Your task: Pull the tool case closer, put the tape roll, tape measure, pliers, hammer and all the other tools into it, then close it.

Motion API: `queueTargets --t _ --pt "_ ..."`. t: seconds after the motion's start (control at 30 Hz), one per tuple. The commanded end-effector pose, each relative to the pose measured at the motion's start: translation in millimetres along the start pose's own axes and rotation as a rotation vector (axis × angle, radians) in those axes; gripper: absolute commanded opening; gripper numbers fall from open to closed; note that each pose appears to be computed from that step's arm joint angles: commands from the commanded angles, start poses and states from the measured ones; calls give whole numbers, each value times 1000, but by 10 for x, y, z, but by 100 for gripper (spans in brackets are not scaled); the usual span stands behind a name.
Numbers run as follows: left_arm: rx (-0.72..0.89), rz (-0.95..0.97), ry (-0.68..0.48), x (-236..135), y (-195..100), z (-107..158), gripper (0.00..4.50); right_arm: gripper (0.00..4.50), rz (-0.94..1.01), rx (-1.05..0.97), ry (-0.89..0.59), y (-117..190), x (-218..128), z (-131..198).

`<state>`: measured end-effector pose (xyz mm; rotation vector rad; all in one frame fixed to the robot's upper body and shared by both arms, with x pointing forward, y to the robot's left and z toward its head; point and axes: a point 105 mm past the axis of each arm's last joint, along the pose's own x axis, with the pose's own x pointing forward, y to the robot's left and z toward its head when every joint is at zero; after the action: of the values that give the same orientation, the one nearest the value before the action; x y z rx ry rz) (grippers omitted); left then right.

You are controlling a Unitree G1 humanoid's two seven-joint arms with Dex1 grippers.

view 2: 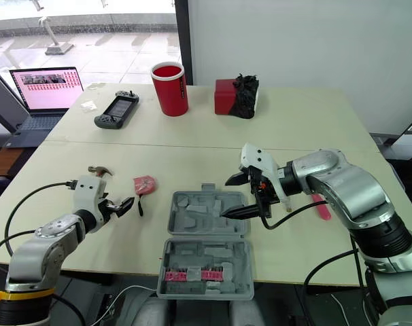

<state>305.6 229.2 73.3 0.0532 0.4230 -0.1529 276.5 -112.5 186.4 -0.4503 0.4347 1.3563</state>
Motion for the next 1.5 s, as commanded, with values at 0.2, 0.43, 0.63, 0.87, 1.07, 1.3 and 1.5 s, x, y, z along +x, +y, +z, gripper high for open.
queueTargets --t 0.2,0.43,0.63,0.87,1.07,1.3,1.5 --pt "-2 34 -5 -15 65 30 270 450 -9 -32 -2 -6 -67 62" --pt "-13 55 -6 -10 104 23 270 450 -11 -37 -1 -7 -51 58" --pt "-17 78 2 -16 162 -4 270 450 -16 -41 3 -7 -42 43" --pt "-18 89 13 -7 199 -32 270 450 -18 -43 0 -12 -22 46" --pt "-10 112 28 32 261 -70 270 450 -23 -43 -1 -23 -15 48" --pt "-7 130 26 96 304 -42 28 450 -24 -50 -2 -28 0 53" --pt "33 125 -43 52 314 179 4 450 -26 -47 -5 -25 -4 48"
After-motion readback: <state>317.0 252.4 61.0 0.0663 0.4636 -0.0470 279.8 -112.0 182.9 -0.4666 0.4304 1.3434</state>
